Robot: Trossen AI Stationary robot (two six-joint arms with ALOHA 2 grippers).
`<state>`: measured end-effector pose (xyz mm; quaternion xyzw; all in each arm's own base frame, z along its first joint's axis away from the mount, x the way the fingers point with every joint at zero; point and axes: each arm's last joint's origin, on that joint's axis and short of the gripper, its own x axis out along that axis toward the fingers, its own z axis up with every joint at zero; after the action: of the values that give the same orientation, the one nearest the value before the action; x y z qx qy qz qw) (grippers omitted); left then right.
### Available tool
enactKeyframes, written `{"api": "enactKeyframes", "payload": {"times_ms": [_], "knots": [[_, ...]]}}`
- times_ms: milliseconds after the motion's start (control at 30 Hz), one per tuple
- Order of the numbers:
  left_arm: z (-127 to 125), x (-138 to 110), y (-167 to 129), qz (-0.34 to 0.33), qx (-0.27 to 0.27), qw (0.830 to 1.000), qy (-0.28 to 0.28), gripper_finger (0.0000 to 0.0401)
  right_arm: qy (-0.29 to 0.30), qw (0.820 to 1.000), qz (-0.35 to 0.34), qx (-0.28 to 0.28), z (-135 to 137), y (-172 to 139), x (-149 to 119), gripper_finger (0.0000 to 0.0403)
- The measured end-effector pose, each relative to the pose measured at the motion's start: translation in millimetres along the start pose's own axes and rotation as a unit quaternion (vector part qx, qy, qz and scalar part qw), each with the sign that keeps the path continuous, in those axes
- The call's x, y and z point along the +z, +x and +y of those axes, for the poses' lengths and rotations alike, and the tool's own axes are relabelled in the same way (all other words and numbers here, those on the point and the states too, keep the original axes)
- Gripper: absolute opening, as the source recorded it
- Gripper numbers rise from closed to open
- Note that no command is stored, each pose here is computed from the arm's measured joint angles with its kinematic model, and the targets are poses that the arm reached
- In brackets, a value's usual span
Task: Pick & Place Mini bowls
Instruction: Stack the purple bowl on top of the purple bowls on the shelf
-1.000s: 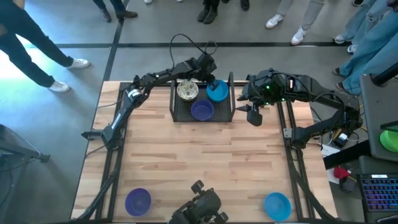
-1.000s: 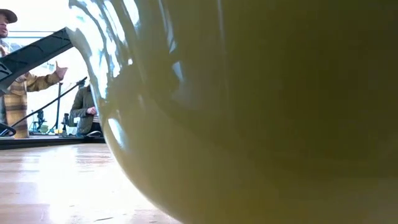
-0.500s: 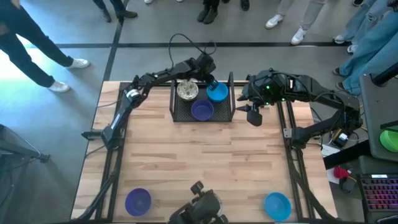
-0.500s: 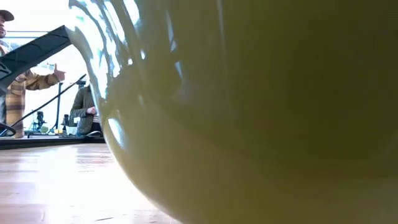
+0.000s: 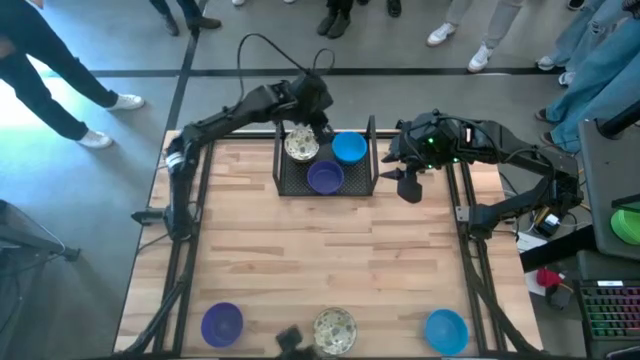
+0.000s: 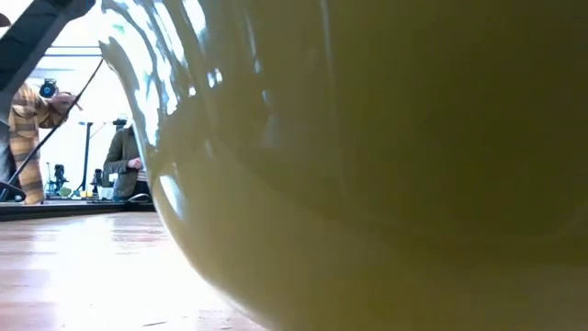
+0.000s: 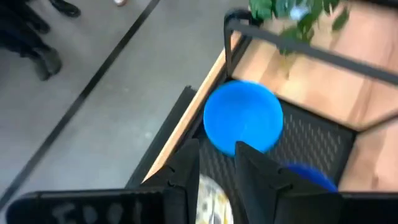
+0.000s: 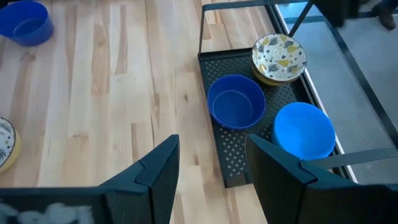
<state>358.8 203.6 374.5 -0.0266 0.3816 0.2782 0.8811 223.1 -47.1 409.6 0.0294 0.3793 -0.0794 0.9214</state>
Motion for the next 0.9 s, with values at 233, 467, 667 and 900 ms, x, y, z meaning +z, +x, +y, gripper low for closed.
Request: {"api": "enactKeyframes", "payload": {"times_ms": [233, 467, 667, 900], "knots": [[-28.5, -21.2, -63.9, 0.019, -0.005, 1.0, 0.007, 0.0096, -0.012, 1.0, 0.015, 0.001, 0.2, -1.7, -3.7, 0.0178], [-68.5, -65.3, -111.3, 0.038, -0.059, 0.997, 0.02, 0.0096, -0.033, 0.999, 0.021, 0.005, 0.4, -2.0, -5.1, 0.0178], [-100.2, -102.9, -148.4, 0.032, -0.117, 0.991, 0.054, 0.0096, -0.058, 0.998, 0.019, 0.026, 1.6, -2.1, -5.0, 0.0178], [-132.2, -144.6, -175.8, 0.049, -0.195, 0.976, 0.081, 0.0096, -0.062, 0.997, 0.018, 0.033, 1.9, -1.7, -4.8, 0.0178]]}}
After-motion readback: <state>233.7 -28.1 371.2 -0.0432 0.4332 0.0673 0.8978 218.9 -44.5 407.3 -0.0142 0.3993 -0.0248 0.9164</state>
